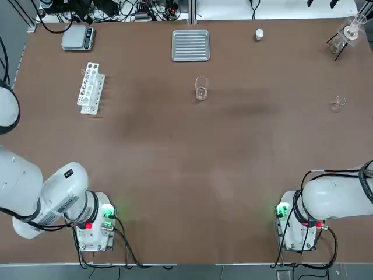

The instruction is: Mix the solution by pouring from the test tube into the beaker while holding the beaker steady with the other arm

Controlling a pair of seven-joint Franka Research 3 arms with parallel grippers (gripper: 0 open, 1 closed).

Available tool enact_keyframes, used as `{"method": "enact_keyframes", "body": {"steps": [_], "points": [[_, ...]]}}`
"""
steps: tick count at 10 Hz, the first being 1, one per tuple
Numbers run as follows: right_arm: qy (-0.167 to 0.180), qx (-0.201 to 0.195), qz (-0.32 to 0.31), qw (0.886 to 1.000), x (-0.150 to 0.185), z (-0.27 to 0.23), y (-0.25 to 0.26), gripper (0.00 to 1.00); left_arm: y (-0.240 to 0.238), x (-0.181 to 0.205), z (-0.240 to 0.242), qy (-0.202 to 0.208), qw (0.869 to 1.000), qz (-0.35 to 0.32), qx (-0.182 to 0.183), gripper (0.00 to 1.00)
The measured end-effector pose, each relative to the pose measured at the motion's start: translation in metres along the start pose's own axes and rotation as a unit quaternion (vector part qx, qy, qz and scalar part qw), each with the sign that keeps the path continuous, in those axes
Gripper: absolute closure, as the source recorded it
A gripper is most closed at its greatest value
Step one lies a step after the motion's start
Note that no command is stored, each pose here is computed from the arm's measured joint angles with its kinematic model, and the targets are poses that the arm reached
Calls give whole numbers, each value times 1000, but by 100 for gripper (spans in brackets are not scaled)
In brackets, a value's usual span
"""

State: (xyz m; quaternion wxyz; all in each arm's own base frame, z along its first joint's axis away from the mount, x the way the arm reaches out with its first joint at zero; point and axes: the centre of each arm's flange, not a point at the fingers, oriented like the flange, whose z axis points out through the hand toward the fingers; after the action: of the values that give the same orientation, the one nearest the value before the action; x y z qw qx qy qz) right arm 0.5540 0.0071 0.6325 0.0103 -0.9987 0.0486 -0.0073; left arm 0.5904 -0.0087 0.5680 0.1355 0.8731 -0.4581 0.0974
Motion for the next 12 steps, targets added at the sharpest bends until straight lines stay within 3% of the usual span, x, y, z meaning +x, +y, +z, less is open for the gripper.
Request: {"method": "enact_keyframes", "body": {"steps": [2,4,6,10,12], "points": [[0,3,1,1000,0,0,1,0,12,7,-1,-9,993,-112,46,0],[0,4,3,1000,0,0,2,0,19,9,-6,-7,968,-238,74,0],[2,4,3,1000,1,-1,2,0,16,3,-11,-23,956,-274,105,0],[2,4,3,1000,1,-1,2,0,9,-9,-9,-36,945,-301,125,0],[3,4,3,1000,1,-1,2,0,11,-4,-16,-26,919,-368,138,0]]}}
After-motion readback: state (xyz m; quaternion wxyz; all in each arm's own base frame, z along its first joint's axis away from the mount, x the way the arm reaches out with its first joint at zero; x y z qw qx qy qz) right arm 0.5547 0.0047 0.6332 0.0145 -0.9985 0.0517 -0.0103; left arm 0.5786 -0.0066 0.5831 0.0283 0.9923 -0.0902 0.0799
